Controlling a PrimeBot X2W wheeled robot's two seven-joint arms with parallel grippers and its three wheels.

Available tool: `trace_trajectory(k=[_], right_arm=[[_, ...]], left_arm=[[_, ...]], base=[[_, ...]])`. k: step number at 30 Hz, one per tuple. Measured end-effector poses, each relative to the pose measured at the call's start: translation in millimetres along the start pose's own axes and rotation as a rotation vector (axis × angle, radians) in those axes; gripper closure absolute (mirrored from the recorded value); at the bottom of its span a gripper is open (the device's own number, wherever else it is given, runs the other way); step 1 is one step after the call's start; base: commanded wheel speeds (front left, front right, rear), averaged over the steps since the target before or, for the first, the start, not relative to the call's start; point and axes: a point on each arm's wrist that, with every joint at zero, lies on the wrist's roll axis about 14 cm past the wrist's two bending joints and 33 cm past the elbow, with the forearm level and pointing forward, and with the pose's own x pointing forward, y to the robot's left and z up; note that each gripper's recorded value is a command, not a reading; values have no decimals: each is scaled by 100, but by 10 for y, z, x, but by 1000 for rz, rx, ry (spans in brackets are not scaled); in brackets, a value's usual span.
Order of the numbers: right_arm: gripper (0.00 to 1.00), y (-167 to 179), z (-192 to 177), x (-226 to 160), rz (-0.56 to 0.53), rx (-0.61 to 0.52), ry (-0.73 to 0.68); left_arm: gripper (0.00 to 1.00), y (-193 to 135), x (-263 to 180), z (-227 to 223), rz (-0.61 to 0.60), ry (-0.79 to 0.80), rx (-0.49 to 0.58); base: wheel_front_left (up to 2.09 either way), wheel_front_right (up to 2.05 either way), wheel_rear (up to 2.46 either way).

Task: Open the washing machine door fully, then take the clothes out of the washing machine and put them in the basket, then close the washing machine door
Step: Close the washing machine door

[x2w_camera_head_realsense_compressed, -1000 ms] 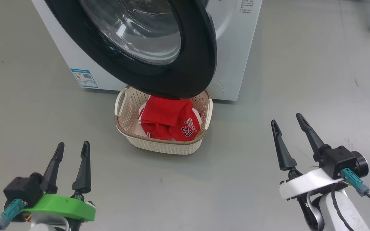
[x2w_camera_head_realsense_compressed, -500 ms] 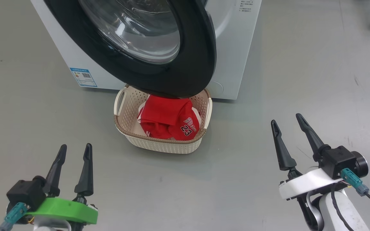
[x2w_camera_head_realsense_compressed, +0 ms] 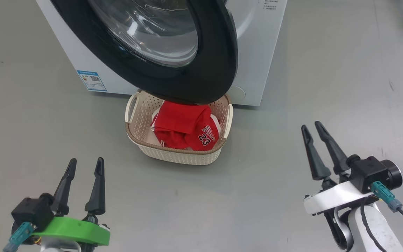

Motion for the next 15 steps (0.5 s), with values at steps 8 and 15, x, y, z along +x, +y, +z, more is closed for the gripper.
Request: trace_trajectory(k=[8,15], right_arm=[[100,121,-45,144,62,-14,4],[100,357,-116,356,194,-70,12]], left_arm=[[0,9,2,-93,10,21,-14],[0,47,6,-143,40,27,-28]], base=[[0,0,0],[0,0,0]])
